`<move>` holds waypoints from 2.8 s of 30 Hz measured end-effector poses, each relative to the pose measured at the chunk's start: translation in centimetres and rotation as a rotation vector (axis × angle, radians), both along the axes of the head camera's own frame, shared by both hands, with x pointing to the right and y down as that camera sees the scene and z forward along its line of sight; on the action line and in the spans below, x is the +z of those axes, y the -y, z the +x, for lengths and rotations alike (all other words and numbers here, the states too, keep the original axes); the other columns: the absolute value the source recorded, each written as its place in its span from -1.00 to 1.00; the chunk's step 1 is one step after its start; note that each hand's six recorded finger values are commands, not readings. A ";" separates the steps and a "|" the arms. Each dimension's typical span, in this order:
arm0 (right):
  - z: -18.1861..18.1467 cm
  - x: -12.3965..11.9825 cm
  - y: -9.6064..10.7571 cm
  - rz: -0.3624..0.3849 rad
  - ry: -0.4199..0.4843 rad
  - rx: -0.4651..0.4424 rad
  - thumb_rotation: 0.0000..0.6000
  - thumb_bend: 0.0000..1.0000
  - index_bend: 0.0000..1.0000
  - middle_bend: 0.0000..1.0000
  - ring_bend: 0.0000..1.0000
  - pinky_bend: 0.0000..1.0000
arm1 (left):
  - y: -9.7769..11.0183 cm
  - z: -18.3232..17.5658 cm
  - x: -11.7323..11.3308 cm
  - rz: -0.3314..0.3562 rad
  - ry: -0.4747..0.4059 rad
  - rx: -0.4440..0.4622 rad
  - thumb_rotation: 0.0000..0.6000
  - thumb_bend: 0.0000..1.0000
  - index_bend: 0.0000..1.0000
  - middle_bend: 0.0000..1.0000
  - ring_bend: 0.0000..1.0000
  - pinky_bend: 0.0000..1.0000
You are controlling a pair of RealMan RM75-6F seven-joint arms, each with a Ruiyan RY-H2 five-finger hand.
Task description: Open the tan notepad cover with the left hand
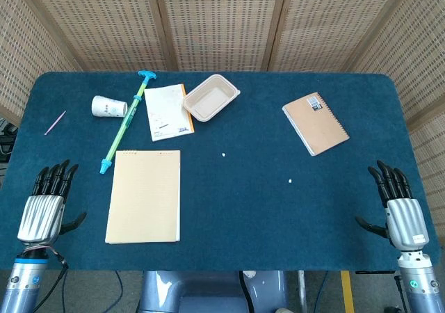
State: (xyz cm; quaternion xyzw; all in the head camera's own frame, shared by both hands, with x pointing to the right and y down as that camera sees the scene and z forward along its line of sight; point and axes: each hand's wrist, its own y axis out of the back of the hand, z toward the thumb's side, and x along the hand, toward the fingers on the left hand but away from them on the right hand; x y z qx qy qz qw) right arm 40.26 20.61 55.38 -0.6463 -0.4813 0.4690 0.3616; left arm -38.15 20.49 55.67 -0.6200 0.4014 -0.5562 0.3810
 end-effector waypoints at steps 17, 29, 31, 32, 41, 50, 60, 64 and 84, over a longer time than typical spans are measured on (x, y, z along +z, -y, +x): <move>0.1 -0.1 0.0 0.001 0.002 0.003 1.00 -0.70 -0.96 -1.00 -1.00 -1.00 | -0.2 0.2 0.2 -0.018 -0.005 0.006 1.00 -0.55 -1.00 -1.00 -1.00 -0.98; 0.4 -0.3 0.0 0.004 0.015 0.013 1.00 -0.70 -0.96 -1.00 -1.00 -1.00 | -1.9 1.3 1.1 -0.098 -0.021 0.031 1.00 -0.54 -1.00 -1.00 -1.00 -0.98; 0.5 -0.4 0.0 0.004 0.018 0.013 1.00 -0.70 -0.96 -1.00 -1.00 -1.00 | -2.4 1.5 1.6 -0.123 -0.012 0.045 1.00 -0.53 -1.00 -1.00 -1.00 -0.98; 0.5 -0.4 0.0 0.004 0.019 0.013 1.00 -0.70 -0.96 -1.00 -1.00 -1.00 | -2.7 1.6 1.8 -0.134 -0.009 0.052 1.00 -0.53 -1.00 -1.00 -1.00 -0.98; 0.4 -0.6 0.0 0.008 0.026 0.012 1.00 -0.70 -0.96 -1.00 -1.00 -1.00 | -5.1 3.6 5.4 -0.261 0.011 0.149 1.00 -0.52 -1.00 -1.00 -1.00 -0.98; 0.6 -0.8 0.1 0.016 0.035 0.017 1.00 -0.70 -0.96 -1.00 -1.00 -1.00 | -6.3 3.9 7.3 -0.321 0.053 0.194 1.00 -0.52 -1.00 -1.00 -1.00 -0.98; 0.4 -0.8 0.1 0.016 0.036 0.012 1.00 -0.70 -0.96 -1.00 -1.00 -1.00 | -6.3 3.4 8.2 -0.317 0.095 0.207 1.00 -0.60 -1.00 -1.00 -1.00 -0.98; 0.3 -0.7 0.0 0.015 0.038 0.012 1.00 -0.70 -0.96 -1.00 -1.00 -1.00 | -6.3 3.5 9.3 -0.325 0.109 0.229 1.00 -0.60 -1.00 -1.00 -1.00 -0.98; 0.5 -0.9 0.1 0.020 0.045 0.020 1.00 -0.70 -0.96 -1.00 -1.00 -1.00 | -6.6 4.4 11.6 -0.352 0.104 0.269 1.00 -0.59 -1.00 -1.00 -1.00 -0.98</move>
